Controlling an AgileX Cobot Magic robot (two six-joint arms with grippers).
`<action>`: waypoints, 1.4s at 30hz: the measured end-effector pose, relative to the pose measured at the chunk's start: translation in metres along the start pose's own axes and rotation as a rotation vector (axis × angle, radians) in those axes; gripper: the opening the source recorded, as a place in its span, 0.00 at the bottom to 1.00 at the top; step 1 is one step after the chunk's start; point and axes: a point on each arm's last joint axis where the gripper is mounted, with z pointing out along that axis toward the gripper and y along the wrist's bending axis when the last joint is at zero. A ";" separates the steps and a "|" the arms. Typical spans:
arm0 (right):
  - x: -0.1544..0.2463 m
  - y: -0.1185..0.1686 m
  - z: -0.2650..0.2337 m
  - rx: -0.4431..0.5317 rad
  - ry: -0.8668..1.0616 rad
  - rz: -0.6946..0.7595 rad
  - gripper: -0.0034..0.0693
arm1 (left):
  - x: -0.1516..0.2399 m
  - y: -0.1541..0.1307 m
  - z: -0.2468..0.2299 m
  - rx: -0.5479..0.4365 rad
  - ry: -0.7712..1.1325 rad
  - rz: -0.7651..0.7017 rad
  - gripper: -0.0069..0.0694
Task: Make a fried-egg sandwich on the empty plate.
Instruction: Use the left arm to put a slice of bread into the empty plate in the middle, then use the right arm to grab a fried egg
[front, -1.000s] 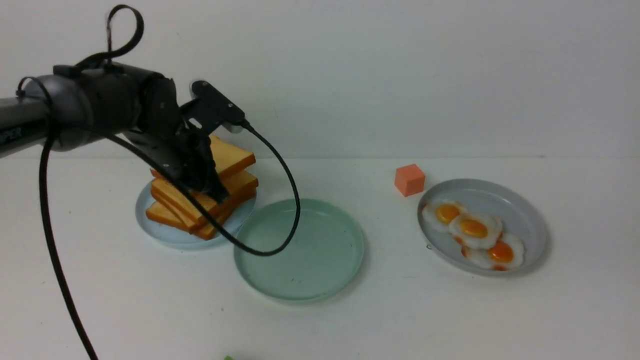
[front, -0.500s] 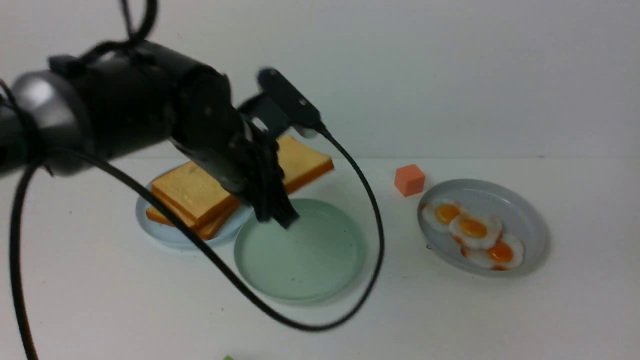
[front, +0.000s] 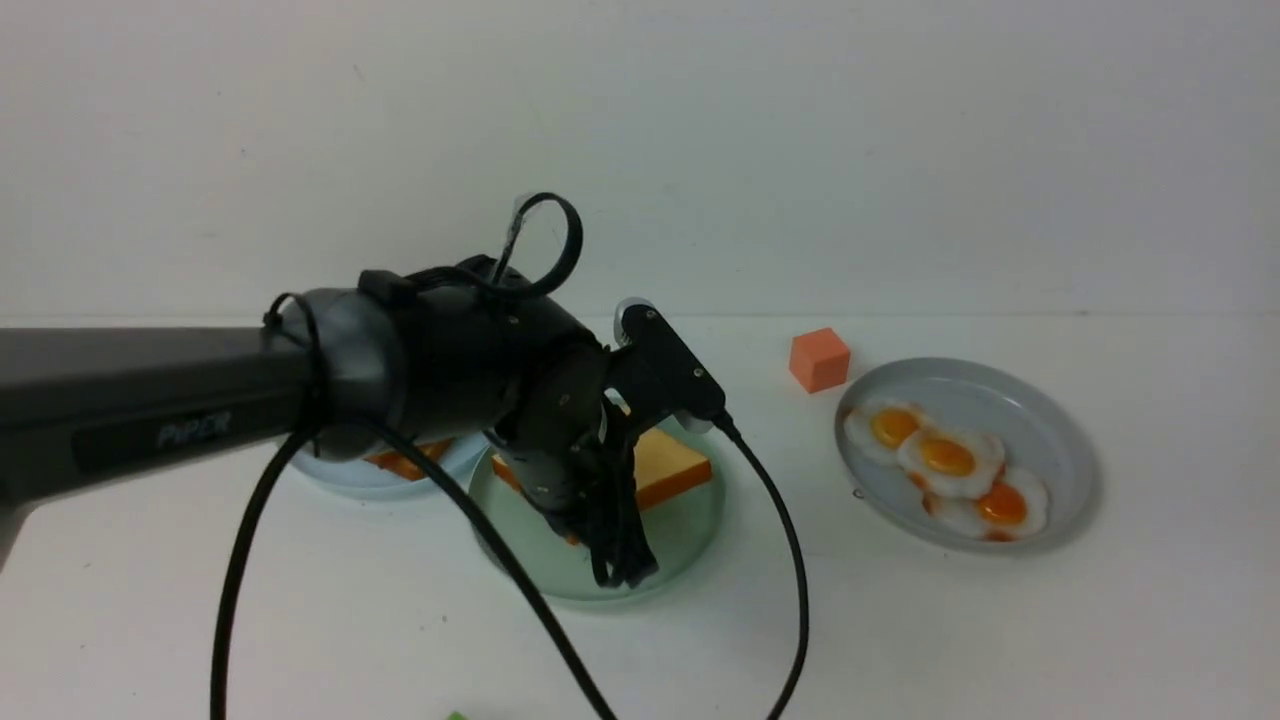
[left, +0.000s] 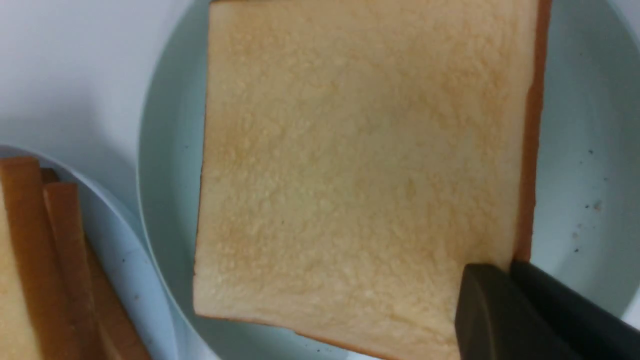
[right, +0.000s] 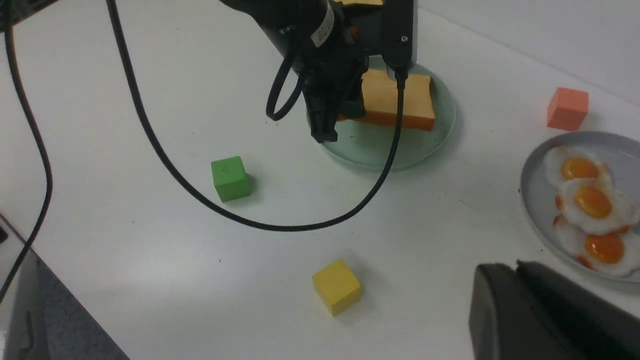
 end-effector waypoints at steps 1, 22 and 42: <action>0.000 0.000 0.000 0.000 0.000 0.000 0.15 | -0.001 0.000 0.000 -0.001 -0.006 0.000 0.10; -0.007 -0.041 0.099 0.213 0.330 0.054 0.16 | -0.007 0.020 -0.194 0.001 -0.396 -0.374 0.32; 0.016 -0.159 0.297 0.255 0.666 0.046 0.54 | 0.191 -0.053 -0.295 -0.004 -0.844 -0.470 0.07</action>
